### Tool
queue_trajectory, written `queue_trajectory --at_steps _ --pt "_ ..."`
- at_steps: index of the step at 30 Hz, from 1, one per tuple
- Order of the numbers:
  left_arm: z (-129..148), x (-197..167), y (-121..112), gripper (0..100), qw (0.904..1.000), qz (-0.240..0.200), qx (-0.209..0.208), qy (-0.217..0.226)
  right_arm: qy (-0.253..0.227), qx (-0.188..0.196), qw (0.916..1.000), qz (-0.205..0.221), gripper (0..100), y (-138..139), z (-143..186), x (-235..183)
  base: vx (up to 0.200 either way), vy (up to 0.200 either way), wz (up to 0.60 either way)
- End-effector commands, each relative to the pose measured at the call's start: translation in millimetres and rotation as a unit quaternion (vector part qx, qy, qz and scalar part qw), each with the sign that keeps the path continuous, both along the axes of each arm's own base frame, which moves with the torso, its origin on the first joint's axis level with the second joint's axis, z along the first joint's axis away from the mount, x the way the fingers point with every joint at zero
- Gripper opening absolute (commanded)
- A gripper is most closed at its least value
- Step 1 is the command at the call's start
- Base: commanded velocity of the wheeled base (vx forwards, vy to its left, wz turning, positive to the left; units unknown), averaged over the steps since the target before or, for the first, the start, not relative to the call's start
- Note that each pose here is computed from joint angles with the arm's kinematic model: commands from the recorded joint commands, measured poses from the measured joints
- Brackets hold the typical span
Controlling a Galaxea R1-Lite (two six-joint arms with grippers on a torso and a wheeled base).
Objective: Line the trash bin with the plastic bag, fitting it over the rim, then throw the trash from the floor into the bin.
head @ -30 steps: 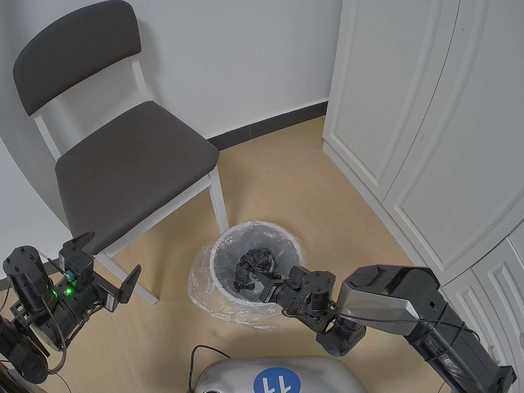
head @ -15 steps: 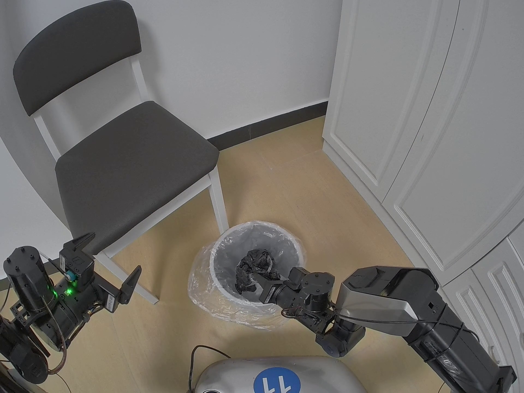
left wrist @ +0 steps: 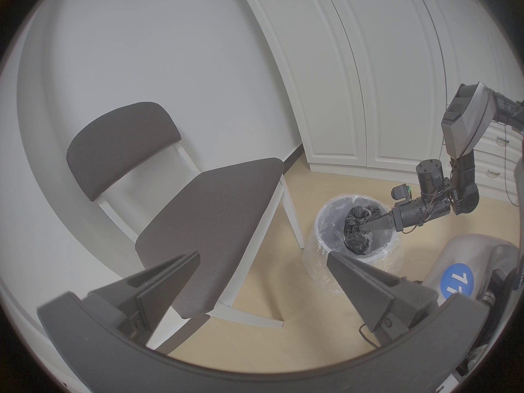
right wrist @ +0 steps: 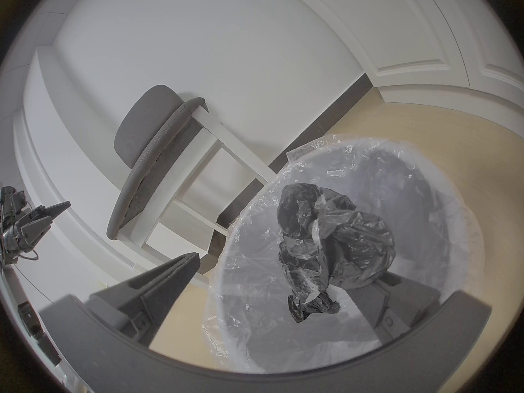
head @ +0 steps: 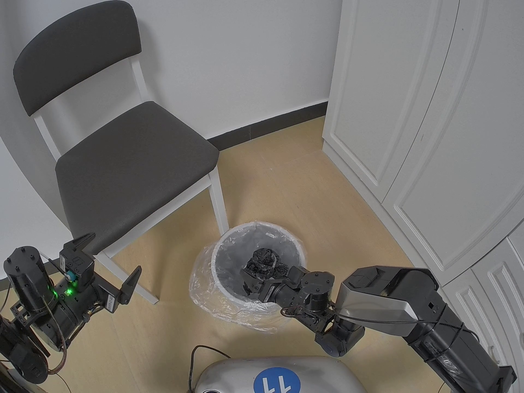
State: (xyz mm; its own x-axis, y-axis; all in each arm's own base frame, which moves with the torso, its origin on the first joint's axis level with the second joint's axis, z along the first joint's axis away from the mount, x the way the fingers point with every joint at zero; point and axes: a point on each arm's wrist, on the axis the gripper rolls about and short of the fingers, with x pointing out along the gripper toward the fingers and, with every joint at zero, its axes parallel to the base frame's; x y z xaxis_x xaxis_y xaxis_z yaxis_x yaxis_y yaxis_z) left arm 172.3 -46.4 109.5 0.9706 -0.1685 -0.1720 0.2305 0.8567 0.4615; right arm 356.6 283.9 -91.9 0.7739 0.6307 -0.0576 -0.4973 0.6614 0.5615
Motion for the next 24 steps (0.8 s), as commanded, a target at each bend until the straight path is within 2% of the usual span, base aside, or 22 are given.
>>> queue_trajectory --at_steps 1,7,18,20,24 --pt "-3.0 -3.2 0.9 100 1.0000 0.000 0.002 0.008 -0.005 0.002 1.0000 -0.001 100 -0.3 0.0 -0.3 0.000 0.000 0.00" --pt "-3.1 -3.2 0.1 100 1.0000 -0.002 0.003 0.008 -0.044 -0.017 0.9989 0.001 100 2.0 24.1 -1.7 0.000 0.000 0.00" --pt "-1.7 -3.8 0.2 100 1.0000 -0.002 0.001 0.003 -0.093 -0.090 0.9914 0.022 100 3.4 49.6 -24.6 0.000 0.000 0.00" --pt "-2.0 -3.7 0.2 100 1.0000 -0.002 0.002 0.004 -0.103 -0.106 0.9888 0.024 100 2.8 48.1 -25.3 0.000 0.000 0.00" --pt "-1.4 -4.0 0.3 100 1.0000 -0.002 0.001 0.003 -0.145 -0.167 0.9749 0.025 100 -2.5 42.8 -21.5 0.000 0.000 0.00"
